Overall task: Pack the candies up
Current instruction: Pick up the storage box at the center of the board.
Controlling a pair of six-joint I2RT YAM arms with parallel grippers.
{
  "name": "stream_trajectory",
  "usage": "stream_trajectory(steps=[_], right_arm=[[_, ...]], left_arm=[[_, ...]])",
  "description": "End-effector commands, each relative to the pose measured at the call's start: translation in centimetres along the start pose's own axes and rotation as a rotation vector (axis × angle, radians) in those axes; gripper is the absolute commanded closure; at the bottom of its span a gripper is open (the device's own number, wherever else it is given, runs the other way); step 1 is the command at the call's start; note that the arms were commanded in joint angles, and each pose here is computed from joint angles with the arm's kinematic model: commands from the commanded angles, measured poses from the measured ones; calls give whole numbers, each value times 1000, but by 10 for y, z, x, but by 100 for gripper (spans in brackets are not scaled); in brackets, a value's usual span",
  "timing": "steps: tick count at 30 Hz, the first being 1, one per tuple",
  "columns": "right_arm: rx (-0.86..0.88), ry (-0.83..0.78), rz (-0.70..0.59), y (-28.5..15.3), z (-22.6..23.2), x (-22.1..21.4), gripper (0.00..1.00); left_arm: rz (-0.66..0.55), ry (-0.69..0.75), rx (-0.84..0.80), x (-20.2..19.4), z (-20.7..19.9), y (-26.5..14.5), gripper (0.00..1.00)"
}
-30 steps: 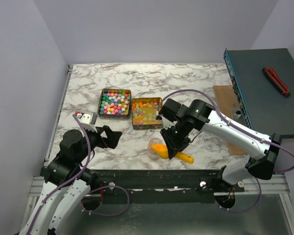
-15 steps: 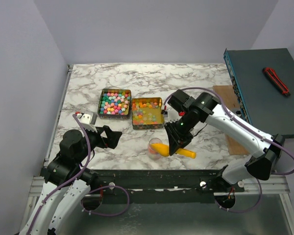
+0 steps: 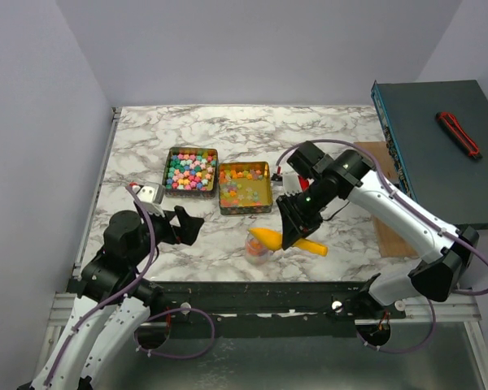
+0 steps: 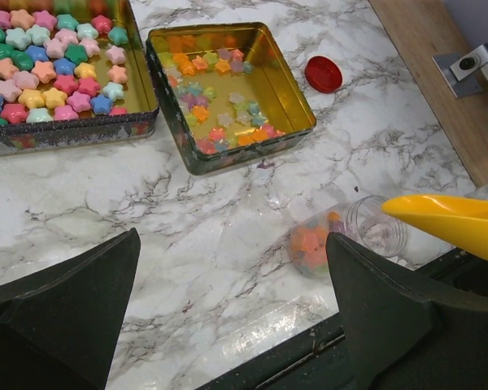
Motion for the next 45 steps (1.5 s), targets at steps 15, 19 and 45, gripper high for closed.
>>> stream_trajectory(steps=[15,19,45], right_arm=[[-71,-307,-608,-1,-15,55,99],[-155,-278,-724,2,-30,65,99],[-262,-324,-762,2,-53,40,99]], left_arm=[[112,-37,131,-3,13,19,1],[137,-45,170,6,14,24,1],[290,-86,489,63,94,111,12]])
Point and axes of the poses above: each gripper's point midway between its finger pads, its own y axis out along the fingers, its own z axis along the line the jaws close on, x = y × z, the point moved 6 cm from there along -y, back along the fingers, and after that the axes turned 1 degree about -y, right-handed, at the moved point
